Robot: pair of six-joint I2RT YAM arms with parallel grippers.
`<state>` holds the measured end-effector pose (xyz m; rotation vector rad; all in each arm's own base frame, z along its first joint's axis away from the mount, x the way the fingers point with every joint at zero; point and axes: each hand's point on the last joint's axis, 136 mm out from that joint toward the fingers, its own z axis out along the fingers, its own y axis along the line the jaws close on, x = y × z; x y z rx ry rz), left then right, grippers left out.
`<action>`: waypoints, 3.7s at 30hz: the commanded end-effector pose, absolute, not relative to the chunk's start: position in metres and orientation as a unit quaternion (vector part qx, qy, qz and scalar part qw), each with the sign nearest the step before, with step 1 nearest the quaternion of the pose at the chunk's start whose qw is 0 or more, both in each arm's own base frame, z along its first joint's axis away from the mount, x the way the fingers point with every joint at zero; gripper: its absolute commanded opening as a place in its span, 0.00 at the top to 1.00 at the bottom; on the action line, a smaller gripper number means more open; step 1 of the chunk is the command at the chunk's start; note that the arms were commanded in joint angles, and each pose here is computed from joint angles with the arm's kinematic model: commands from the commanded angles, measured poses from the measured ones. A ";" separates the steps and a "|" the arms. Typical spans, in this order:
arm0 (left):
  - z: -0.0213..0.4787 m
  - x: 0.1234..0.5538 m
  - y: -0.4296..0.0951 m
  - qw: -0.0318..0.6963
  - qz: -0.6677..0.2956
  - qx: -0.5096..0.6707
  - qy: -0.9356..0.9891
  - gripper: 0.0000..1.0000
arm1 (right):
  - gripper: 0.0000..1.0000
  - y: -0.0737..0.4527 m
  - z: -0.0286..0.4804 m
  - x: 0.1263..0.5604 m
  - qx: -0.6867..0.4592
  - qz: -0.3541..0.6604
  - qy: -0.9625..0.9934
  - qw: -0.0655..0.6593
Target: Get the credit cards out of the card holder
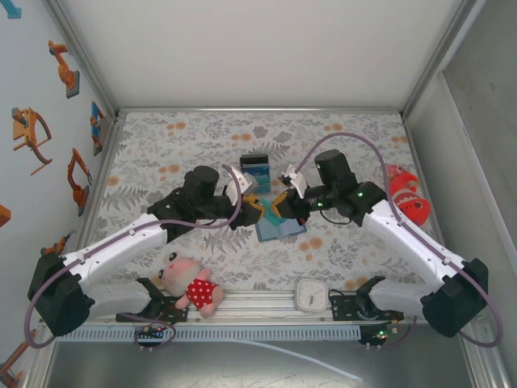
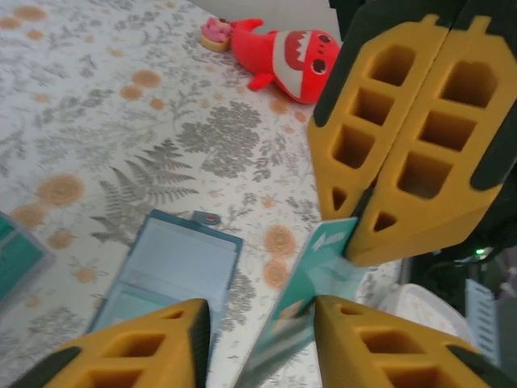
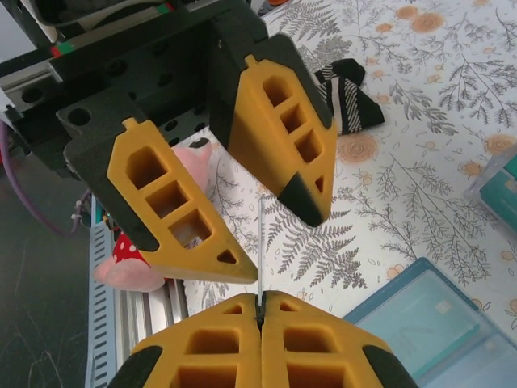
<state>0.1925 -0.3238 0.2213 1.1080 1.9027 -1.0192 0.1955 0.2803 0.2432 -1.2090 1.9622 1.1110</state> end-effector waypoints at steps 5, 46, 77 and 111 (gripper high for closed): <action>0.233 0.184 -0.333 0.342 -0.411 0.458 0.710 1.00 | 1.00 0.287 0.255 0.197 -0.463 0.415 0.719 0.309; 0.320 0.183 -0.298 0.494 -0.538 0.268 0.628 1.00 | 0.51 0.297 0.338 0.202 -0.289 0.629 0.578 0.431; 0.321 0.178 -0.292 0.470 -0.380 0.417 0.679 0.32 | 1.00 0.279 0.308 0.165 -0.401 0.527 0.635 0.396; 0.271 0.178 -0.316 0.373 -0.366 0.564 0.640 1.00 | 0.61 0.266 0.296 0.193 -0.373 0.440 0.691 0.436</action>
